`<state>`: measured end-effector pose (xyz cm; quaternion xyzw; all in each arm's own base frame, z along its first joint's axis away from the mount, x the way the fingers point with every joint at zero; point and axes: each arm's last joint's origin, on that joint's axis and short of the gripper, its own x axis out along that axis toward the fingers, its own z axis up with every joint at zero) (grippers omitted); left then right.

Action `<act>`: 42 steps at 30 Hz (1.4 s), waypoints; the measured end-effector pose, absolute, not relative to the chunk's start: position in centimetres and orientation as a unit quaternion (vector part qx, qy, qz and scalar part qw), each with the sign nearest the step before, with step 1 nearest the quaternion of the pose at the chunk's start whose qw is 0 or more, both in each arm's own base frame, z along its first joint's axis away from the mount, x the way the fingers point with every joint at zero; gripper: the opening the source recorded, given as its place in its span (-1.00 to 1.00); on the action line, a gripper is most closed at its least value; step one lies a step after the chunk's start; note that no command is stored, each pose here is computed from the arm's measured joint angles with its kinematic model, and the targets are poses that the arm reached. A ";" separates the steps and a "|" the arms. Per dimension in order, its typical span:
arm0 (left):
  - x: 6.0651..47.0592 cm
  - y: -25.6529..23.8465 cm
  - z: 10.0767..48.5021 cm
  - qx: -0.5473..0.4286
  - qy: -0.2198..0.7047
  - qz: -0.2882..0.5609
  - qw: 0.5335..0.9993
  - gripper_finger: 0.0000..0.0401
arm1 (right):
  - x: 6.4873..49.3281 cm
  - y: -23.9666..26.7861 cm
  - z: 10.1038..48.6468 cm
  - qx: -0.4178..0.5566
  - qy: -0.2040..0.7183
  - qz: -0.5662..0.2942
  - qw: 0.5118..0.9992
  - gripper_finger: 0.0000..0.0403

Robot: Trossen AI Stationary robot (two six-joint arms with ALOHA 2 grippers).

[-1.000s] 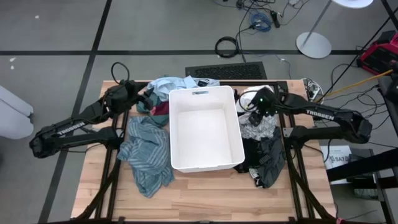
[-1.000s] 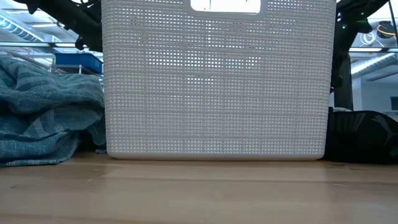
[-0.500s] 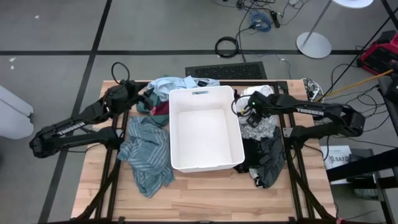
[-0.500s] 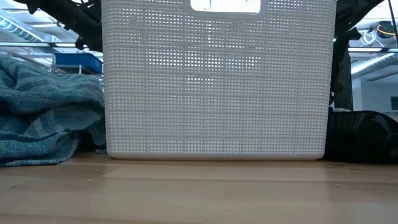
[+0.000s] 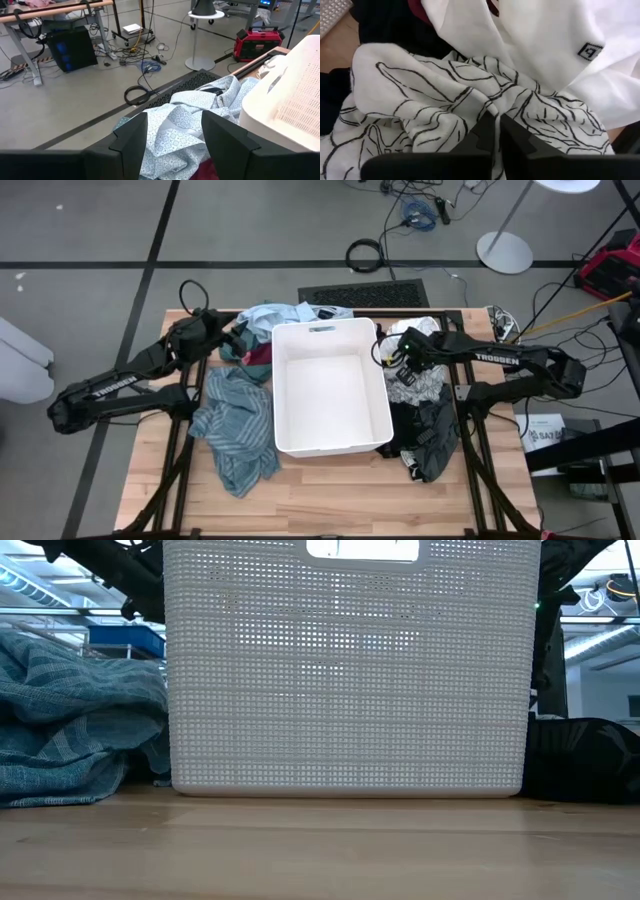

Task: Sort clothes
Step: Put the white and black towel into the white laundry organizer

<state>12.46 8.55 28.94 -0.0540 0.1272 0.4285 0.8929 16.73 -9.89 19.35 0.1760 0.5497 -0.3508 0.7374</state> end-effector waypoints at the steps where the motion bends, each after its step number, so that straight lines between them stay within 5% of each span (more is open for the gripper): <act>1: 12.5 8.6 28.9 -0.054 0.127 0.428 0.893 -0.01 | 16.7 -9.9 19.4 0.176 0.550 -0.351 0.738 -0.98; 42: 12.5 8.6 29.0 -0.058 0.125 0.429 0.893 -0.01 | 16.7 -9.9 19.4 0.173 0.550 -0.346 0.740 -0.99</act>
